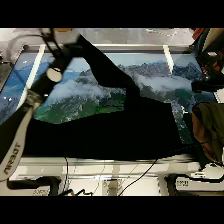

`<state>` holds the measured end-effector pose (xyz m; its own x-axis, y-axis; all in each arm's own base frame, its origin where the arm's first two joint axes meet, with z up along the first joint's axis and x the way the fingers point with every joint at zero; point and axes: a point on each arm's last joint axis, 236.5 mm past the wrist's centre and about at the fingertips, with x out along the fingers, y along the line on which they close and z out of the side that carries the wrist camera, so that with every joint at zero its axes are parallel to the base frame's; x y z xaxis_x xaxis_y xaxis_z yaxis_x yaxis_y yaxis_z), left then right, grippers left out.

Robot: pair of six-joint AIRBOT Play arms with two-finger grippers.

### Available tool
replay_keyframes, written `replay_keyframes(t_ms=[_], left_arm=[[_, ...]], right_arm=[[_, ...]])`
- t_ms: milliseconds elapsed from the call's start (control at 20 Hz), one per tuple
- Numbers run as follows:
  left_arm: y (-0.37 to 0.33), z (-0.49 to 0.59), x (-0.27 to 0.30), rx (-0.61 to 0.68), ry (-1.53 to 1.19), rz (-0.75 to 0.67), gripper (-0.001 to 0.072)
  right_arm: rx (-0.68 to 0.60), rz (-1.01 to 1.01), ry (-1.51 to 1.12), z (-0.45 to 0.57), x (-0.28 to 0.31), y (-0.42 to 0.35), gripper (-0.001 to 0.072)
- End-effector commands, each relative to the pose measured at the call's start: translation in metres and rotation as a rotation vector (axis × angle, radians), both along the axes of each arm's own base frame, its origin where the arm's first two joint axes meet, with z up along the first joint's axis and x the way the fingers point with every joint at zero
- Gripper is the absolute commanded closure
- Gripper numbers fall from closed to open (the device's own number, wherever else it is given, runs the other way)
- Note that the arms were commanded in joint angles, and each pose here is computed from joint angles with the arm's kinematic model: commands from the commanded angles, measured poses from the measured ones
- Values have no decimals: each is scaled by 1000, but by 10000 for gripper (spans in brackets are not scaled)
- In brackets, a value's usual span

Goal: Fold the clothes and pants, and hang the long-sleeved shirts on hangers.

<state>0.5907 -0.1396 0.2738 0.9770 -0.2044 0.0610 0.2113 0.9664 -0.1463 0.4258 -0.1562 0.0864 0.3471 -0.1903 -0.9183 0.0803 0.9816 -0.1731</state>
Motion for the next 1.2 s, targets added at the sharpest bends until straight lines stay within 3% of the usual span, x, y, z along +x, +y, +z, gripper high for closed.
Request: replay_keyframes(t_ms=[0, 50, 100, 200, 250, 400, 550, 750, 850, 1000, 1050, 1100, 1150], left_arm=[[65, 70, -21, 63, -158, 128, 698], [82, 70, -22, 70, -140, 143, 698], [94, 64, -22, 81, -100, 144, 697], [112, 31, -21, 120, 48, 110, 697], [120, 4, -24, 164, 156, 79, 697], [147, -75, -47, 307, 470, 13, 698], [170, -112, -68, 380, 637, 4, 697], [226, -120, -78, 607, 709, 157, 697], [251, -119, -82, 591, 740, 268, 698], [275, -118, -89, 585, 769, 366, 697], [281, -119, -93, 618, 786, 382, 697], [289, -119, -97, 646, 806, 400, 697], [298, -120, -103, 674, 828, 422, 697]], right_arm=[[89, -93, 44, -29, -24, -24, 446], [142, -119, 54, -42, -31, -24, 575], [189, -139, 66, -55, -37, -22, 626], [265, -107, 113, -83, -52, -11, 631], [309, -76, 134, -95, -58, 1, 693], [446, 65, 180, -121, -71, 46, 694], [458, -2, 87, -127, -49, 50, 693], [488, -116, -57, -119, -16, 43, 694], [601, -114, -71, -122, -9, 58, 694], [881, -33, -29, -129, -13, 100, 694], [932, -32, -4, -134, -15, 107, 644], [936, -39, 17, -143, -17, 108, 417], [933, -45, 24, -150, -15, 108, 250]])
